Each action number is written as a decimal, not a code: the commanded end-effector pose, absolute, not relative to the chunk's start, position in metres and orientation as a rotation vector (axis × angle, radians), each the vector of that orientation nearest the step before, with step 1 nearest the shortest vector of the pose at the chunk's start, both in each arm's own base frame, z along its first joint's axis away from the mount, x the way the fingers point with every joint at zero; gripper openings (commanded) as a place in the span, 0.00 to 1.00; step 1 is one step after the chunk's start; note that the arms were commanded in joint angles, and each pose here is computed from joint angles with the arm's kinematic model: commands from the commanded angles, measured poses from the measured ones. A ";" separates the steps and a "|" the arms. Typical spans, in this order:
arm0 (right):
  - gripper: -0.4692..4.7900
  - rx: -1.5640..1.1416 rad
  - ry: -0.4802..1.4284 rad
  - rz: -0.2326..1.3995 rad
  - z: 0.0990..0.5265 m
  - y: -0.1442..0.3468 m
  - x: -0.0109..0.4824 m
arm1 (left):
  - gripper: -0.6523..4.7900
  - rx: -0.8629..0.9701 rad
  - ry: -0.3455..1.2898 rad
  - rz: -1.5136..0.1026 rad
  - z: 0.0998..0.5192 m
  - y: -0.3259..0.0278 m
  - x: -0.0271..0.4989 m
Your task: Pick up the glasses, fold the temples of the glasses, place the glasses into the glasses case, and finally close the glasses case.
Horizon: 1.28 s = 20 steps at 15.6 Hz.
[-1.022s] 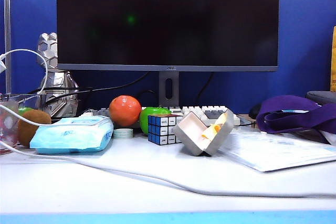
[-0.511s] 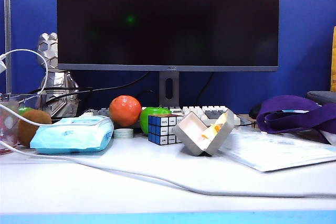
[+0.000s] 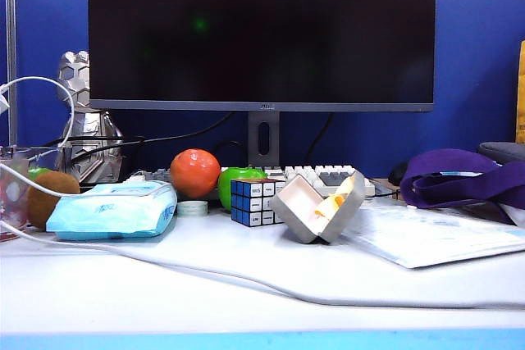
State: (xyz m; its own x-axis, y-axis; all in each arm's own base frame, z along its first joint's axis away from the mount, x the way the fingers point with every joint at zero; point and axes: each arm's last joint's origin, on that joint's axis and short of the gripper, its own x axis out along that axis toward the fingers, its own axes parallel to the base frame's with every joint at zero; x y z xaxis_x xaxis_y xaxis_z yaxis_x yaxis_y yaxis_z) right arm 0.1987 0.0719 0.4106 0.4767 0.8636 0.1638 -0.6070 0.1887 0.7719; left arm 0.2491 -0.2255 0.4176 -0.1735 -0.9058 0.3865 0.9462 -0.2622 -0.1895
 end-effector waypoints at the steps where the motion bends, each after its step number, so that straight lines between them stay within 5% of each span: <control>1: 0.08 0.881 0.365 1.059 0.408 0.073 0.198 | 0.11 -0.495 -0.112 -1.792 0.420 -0.228 0.244; 13: 0.08 0.816 0.423 1.217 0.409 0.090 0.188 | 0.11 -0.485 0.023 -1.688 0.405 -0.236 0.254; 20: 0.08 0.766 0.291 1.128 0.416 0.075 0.185 | 0.11 -0.497 -0.163 -1.621 0.423 -0.219 0.252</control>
